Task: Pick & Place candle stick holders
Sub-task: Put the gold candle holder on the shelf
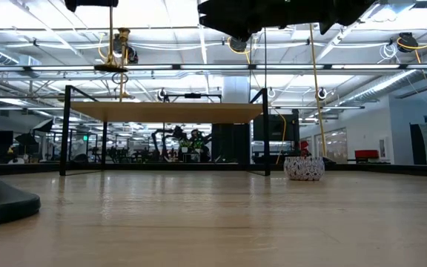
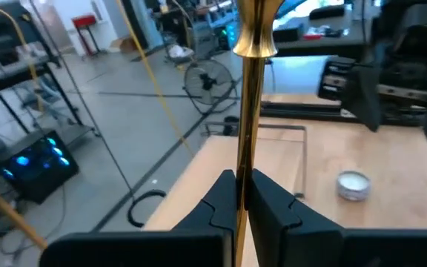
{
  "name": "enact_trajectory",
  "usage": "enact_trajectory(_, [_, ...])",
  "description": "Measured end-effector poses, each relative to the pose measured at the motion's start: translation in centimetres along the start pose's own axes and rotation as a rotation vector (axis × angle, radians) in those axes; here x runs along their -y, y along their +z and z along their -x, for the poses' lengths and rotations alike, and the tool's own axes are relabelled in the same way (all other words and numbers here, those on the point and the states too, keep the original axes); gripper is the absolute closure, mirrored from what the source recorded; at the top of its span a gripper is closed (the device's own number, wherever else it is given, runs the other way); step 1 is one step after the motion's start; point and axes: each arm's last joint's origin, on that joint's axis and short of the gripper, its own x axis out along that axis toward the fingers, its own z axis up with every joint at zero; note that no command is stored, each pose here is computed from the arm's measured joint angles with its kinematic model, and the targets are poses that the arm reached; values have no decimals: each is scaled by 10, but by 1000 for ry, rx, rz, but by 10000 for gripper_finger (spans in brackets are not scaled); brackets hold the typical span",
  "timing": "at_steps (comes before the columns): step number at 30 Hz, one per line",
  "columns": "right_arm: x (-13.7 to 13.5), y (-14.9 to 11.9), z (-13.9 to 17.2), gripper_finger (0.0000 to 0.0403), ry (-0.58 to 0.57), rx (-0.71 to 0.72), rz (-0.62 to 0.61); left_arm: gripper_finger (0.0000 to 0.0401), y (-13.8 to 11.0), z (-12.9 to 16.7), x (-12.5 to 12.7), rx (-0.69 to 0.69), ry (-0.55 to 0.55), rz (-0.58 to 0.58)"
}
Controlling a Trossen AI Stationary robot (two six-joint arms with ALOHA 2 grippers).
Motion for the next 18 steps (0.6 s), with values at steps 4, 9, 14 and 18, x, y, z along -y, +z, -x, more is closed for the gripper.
enact_trajectory(4, [0, 0, 0, 170, 0, 0, 0, 385, 3, 10, -11, 51, 61, 5])
enact_trajectory(9, [0, 0, 0, 170, 0, 0, 0, 385, -21, 6, -13, 3, 70, 29])
enact_trajectory(14, [0, 0, 0, 170, 2, -2, 0, 385, -48, -6, -15, 57, 146, 51])
enact_trajectory(18, [-1, 0, 0, 170, 7, -1, -8, 385, -57, -7, -21, 68, 198, 84])
